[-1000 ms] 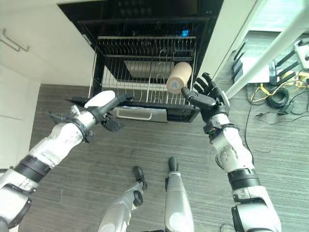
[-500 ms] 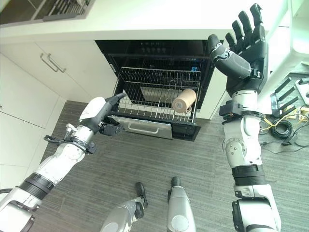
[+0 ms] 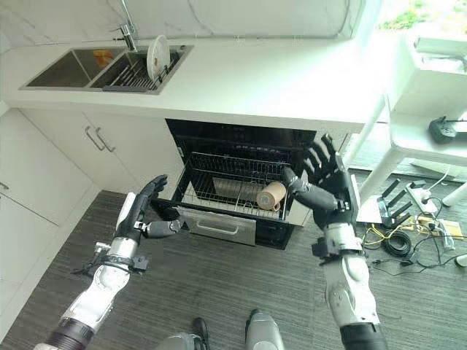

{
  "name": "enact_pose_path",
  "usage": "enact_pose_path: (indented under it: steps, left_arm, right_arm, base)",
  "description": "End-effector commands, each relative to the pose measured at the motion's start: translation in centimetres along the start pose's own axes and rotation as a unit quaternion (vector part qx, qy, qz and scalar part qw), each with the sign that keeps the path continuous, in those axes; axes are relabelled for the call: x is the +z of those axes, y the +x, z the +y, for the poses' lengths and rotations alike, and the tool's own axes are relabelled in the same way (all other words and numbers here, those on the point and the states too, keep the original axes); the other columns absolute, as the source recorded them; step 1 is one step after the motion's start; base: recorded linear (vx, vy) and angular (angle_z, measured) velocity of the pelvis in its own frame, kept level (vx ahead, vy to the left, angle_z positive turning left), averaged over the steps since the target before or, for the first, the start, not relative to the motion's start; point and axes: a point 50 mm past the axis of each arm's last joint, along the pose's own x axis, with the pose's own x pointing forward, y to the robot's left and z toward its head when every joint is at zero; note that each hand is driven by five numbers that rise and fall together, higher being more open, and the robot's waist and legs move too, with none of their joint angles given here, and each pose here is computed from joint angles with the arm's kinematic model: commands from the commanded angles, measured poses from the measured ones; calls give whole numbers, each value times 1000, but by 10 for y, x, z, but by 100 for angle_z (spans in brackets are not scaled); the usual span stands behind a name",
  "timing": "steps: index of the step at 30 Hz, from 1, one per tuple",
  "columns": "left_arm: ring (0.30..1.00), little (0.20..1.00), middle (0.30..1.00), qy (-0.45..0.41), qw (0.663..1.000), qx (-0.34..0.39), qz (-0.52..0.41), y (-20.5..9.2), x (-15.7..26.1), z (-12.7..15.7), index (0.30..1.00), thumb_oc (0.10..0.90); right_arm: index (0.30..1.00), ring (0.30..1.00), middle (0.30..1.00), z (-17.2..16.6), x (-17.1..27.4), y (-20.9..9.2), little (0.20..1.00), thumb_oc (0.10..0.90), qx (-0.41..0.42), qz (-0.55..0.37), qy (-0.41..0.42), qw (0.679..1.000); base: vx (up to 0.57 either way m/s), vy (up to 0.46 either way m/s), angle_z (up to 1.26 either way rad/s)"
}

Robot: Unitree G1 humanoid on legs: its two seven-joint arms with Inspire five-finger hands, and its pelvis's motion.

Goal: Place the dishes in the dishwasher.

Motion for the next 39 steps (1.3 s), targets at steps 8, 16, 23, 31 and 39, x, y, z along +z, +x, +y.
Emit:
enact_pose_path:
  steps: [8,16,23,31,39]
  left_arm:
    - [900,900,900,-81,970,54,-223,30,82,37,900,800]
    - [900,900,900,-87,983,21,-159,23,67,40,900,800]
    - [900,900,900,-46,985,50,-161,20,62,46,900,800]
    - [900,900,900,-2,982,104,-159,7,58,75,900,800]
    - [900,900,900,55,976,201,-60,-3,30,122,900,800]
  right_arm:
    - [900,900,900,9,32,8,900,800,54,-86,-55,993]
    - [900,900,900,12,-3,7,900,800,109,0,53,993]
    - [900,900,900,6,7,13,900,800,77,-24,-8,997]
    - [900,900,900,-13,29,13,900,800,26,-57,-19,998]
    - [900,900,900,-11,21,0,900,800,12,-68,12,998]
  base:
    - [-25,143,-36]
    - [104,-24,-18]
    - [175,195,15]
    - [163,585,6]
    - [96,353,-38]
